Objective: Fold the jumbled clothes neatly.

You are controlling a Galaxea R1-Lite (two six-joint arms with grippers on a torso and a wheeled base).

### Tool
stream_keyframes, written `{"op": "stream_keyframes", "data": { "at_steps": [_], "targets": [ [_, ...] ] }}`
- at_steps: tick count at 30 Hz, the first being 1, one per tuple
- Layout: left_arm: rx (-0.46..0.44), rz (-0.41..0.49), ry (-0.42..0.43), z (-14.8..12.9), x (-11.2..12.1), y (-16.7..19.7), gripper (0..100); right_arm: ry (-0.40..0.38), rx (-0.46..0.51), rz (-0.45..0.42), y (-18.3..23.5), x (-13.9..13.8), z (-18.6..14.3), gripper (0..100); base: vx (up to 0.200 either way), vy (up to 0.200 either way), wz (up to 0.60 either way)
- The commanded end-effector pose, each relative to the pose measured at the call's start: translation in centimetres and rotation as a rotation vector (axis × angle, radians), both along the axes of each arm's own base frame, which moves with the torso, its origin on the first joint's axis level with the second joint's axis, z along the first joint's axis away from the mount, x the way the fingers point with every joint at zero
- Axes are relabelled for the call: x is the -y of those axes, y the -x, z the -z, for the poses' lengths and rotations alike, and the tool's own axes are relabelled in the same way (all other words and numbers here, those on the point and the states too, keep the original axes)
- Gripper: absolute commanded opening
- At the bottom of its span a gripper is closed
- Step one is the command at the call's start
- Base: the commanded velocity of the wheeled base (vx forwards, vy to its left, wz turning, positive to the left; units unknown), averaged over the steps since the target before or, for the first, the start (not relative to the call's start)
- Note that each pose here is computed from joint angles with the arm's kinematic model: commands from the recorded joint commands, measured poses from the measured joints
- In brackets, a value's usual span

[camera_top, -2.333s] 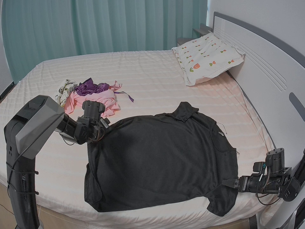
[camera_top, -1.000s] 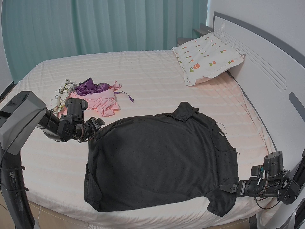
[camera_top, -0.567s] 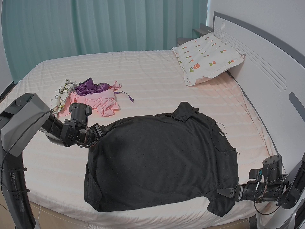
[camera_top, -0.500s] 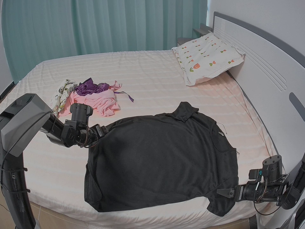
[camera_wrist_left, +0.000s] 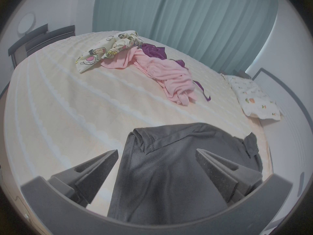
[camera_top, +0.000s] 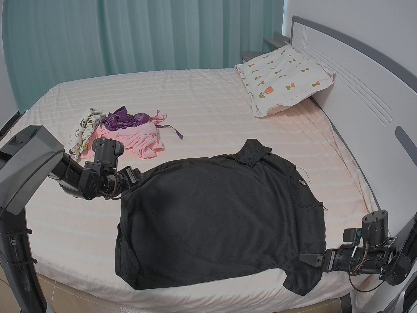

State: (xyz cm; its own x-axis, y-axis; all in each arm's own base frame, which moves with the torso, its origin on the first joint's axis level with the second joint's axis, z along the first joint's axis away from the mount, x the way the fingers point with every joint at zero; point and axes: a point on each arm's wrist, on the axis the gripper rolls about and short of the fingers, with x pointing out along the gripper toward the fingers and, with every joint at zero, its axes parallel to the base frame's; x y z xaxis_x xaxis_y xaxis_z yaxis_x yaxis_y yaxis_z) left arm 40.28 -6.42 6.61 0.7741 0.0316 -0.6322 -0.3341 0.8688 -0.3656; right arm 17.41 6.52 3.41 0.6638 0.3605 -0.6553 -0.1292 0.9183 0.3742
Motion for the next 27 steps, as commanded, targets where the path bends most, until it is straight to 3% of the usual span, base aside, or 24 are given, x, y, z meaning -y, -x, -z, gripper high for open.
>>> {"op": "stream_keyframes", "data": {
  "at_steps": [1, 6, 14, 17, 27],
  "targets": [
    [0.038, -0.016, 0.036, -2.6, -0.4, 2.0, 100, -0.012, 0.096, 0.073, -0.6, 1.1, -1.4, 100, -0.2, 0.0, 0.0],
    [0.038, -0.018, 0.037, -3.0, -0.5, 2.8, 100, -0.016, 0.169, 0.118, -1.1, 1.5, -2.7, 100, -0.16, 0.0, 0.0],
    [0.044, -0.025, 0.031, -3.0, -0.4, 2.5, 100, -0.037, 0.135, 0.114, -1.8, 0.9, -2.0, 100, 0.0, 0.0, 0.0],
    [0.061, -0.049, 0.065, -3.5, -0.4, 2.3, 100, -0.054, 0.138, 0.125, -2.1, 0.9, -2.1, 100, 0.0, 0.0, 0.0],
    [0.05, -0.062, 0.084, -3.1, -0.5, 2.3, 100, -0.105, 0.139, 0.156, -2.5, 0.7, -2.4, 100, 0.0, 0.2, 0.0]
  ]
}}
